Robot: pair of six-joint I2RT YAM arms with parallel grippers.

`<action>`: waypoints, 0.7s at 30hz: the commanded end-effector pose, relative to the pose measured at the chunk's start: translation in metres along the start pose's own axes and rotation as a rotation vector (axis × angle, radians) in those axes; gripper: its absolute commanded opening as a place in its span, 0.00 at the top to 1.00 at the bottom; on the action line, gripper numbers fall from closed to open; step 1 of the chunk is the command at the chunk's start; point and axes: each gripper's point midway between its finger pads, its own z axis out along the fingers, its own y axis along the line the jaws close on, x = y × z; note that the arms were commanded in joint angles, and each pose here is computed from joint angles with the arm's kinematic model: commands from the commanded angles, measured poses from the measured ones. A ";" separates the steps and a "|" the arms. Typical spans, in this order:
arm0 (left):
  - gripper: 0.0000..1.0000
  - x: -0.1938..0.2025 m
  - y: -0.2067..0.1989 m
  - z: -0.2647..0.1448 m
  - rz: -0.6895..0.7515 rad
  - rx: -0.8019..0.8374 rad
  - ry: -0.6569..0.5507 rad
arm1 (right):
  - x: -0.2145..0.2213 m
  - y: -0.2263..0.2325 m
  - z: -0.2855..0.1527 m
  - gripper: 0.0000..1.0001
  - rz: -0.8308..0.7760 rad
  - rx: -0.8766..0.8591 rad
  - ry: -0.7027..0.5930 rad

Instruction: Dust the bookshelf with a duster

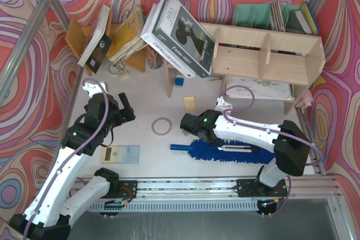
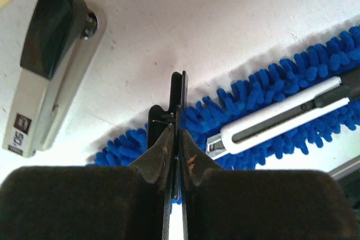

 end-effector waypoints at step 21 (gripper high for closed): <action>0.01 0.000 0.002 -0.004 0.010 -0.003 -0.004 | -0.042 0.040 0.038 0.87 0.019 -0.011 -0.075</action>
